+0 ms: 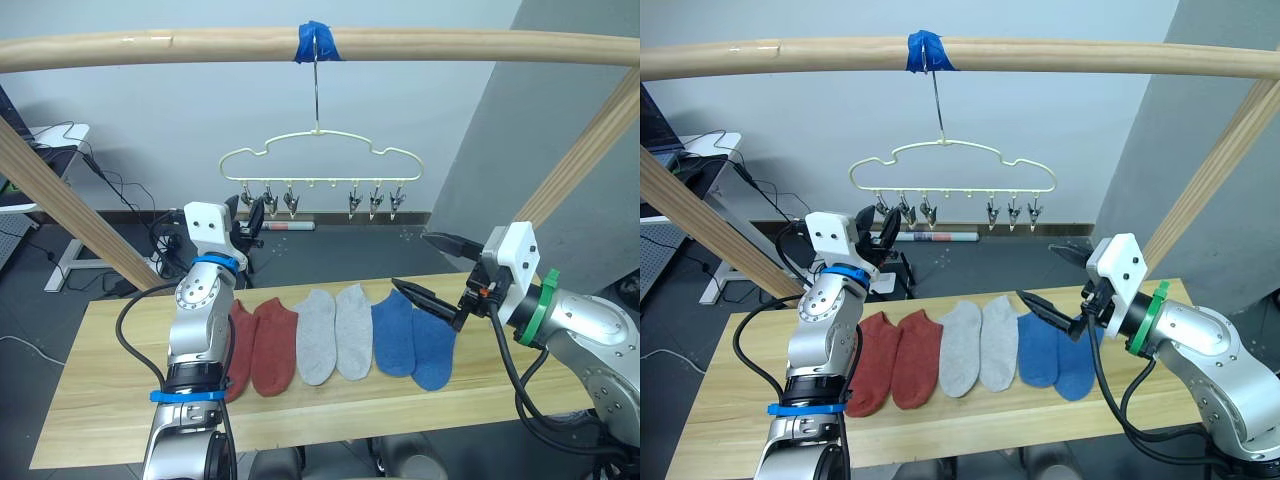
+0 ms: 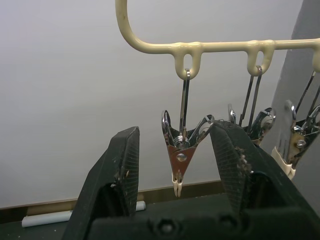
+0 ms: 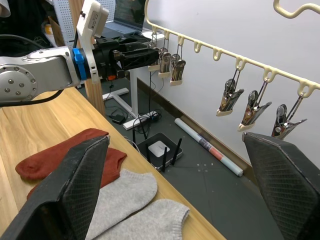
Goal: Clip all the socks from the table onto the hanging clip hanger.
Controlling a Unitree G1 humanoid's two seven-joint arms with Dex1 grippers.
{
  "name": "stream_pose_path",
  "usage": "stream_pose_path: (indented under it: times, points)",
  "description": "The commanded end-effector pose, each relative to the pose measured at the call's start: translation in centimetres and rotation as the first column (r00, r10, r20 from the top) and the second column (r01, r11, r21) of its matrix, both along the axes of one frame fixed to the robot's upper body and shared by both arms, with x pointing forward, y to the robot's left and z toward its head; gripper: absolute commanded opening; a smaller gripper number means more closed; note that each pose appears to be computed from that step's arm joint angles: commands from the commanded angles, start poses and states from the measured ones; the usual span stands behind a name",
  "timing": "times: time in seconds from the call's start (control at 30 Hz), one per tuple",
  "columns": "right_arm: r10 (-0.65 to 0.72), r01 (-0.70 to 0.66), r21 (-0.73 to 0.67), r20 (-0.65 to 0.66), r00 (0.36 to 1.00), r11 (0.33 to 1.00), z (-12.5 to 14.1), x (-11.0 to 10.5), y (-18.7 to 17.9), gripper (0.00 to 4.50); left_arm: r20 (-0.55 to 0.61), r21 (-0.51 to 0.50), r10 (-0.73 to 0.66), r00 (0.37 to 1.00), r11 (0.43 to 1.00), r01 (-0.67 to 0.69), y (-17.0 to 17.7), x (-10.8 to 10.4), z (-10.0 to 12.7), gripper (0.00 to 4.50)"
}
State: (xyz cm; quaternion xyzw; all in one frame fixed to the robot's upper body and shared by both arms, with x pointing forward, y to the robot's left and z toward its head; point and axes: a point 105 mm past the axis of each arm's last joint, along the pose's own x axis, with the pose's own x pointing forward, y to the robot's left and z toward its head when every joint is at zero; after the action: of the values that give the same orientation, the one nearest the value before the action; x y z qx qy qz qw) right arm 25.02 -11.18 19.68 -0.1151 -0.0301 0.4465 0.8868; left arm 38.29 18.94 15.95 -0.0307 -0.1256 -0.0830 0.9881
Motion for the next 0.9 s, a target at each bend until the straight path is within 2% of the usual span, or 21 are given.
stream_pose_path:
  times: [0.03,0.27,0.37,0.5,0.63,0.77,0.9]
  points:
    - [0.031,-0.031,0.006,0.028,0.999,1.0,0.6,-0.5,0.5,4.5,0.076,0.017,-0.008,0.997,1.0,0.007,-0.4,-0.1,2.0,2.38]
    - [0.028,-0.028,0.003,0.028,0.999,1.0,0.5,-0.5,0.4,4.5,0.083,0.029,-0.017,0.996,0.999,0.014,-0.6,0.0,2.2,2.38]
    - [0.028,-0.028,0.002,0.027,0.999,1.0,0.5,-0.5,0.4,4.5,0.086,0.035,-0.013,0.996,0.999,0.01,-0.5,0.1,2.3,1.83]
    - [0.029,-0.029,0.001,0.024,0.999,1.0,0.4,-0.5,0.5,4.5,0.088,0.048,-0.005,0.996,0.999,0.001,-0.3,0.1,2.2,0.75]
    - [0.031,-0.031,-0.004,0.019,0.999,1.0,0.3,-0.6,0.5,4.5,0.083,0.054,0.001,0.997,0.999,-0.005,0.0,-0.1,2.0,0.05]
    - [0.023,-0.023,-0.031,0.001,1.0,0.999,-0.4,-0.7,0.3,4.5,0.082,0.061,0.006,0.997,0.998,-0.011,0.1,-0.3,1.9,0.01]
    - [-0.098,0.088,-0.147,-0.059,0.993,0.985,-3.7,0.3,-1.3,4.5,0.078,0.078,-0.004,0.997,0.997,-0.002,0.1,-0.6,2.0,0.01]
